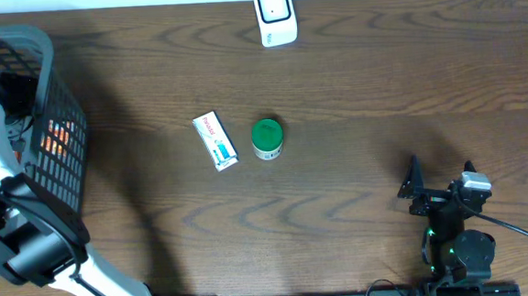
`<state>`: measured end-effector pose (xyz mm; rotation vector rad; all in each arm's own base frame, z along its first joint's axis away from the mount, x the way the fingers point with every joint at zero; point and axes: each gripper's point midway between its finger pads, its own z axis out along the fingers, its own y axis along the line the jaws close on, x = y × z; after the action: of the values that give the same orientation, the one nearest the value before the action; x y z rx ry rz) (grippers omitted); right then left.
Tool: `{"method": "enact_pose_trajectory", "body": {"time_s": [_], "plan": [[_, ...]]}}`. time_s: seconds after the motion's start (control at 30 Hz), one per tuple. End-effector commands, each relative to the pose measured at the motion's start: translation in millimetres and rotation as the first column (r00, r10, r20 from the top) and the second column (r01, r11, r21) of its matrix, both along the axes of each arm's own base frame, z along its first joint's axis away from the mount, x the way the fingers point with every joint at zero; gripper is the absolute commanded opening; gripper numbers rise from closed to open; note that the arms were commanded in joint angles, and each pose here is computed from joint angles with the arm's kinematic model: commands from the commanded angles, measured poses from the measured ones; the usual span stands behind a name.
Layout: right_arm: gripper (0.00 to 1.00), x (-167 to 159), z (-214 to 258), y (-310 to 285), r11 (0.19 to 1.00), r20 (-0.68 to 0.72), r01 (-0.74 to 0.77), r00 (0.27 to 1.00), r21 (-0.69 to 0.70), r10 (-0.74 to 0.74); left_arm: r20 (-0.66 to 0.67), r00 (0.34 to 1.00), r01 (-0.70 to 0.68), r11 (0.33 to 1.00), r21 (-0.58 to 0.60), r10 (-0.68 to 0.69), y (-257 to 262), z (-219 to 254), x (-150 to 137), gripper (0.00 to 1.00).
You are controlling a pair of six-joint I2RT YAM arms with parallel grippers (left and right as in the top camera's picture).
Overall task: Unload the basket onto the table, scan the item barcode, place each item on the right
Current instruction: 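Reach the left gripper into the basket and grasp the orange Kleenex pack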
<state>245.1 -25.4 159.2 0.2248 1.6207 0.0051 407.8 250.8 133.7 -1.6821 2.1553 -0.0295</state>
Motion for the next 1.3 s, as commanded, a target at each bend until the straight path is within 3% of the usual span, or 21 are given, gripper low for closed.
{"method": "enact_pose_trajectory", "body": {"time_s": [0.0, 0.1, 0.2, 0.27, 0.43, 0.83, 1.27], "plan": [[0.99, -0.3, -0.5, -1.6, 1.0, -0.002, 0.007, 1.0, -0.011, -0.007, -0.024, 0.996, 0.083, 0.995, -0.046, -0.085, -6.9, -21.2, 4.0, 0.91], [0.99, -0.3, -0.5, -1.5, 1.0, -0.002, 0.007, 1.0, -0.011, -0.007, -0.031, 0.991, 0.125, 0.99, -0.062, -0.127, -10.6, -28.5, 5.8, 0.92], [0.99, -0.3, -0.5, -1.6, 1.0, -0.002, 0.007, 1.0, -0.011, -0.007, -0.056, 0.948, 0.314, 0.949, -0.007, -0.314, -11.1, -29.0, 9.2, 0.96], [0.99, -0.3, -0.5, -1.5, 1.0, -0.002, 0.007, 1.0, -0.011, -0.007, -0.094, 0.887, 0.458, 0.888, 0.049, -0.452, -8.7, -28.1, 11.2, 0.96], [0.99, -0.3, -0.5, -1.6, 1.0, -0.002, 0.007, 1.0, -0.011, -0.007, -0.222, 0.758, 0.645, 0.756, 0.112, -0.614, -1.2, -30.2, 5.1, 0.97], [0.99, -0.3, -0.5, -1.6, 1.0, -0.002, 0.007, 1.0, -0.011, -0.007, -0.316, 0.553, 0.827, 0.555, 0.093, -0.771, -6.7, -53.6, -3.8, 0.97], [0.99, -0.3, -0.5, -1.6, 1.0, -0.002, 0.007, 1.0, -0.011, -0.007, -0.321, 0.498, 0.854, 0.52, 0.018, -0.806, -11.5, -90.4, -7.9, 0.97]]}}
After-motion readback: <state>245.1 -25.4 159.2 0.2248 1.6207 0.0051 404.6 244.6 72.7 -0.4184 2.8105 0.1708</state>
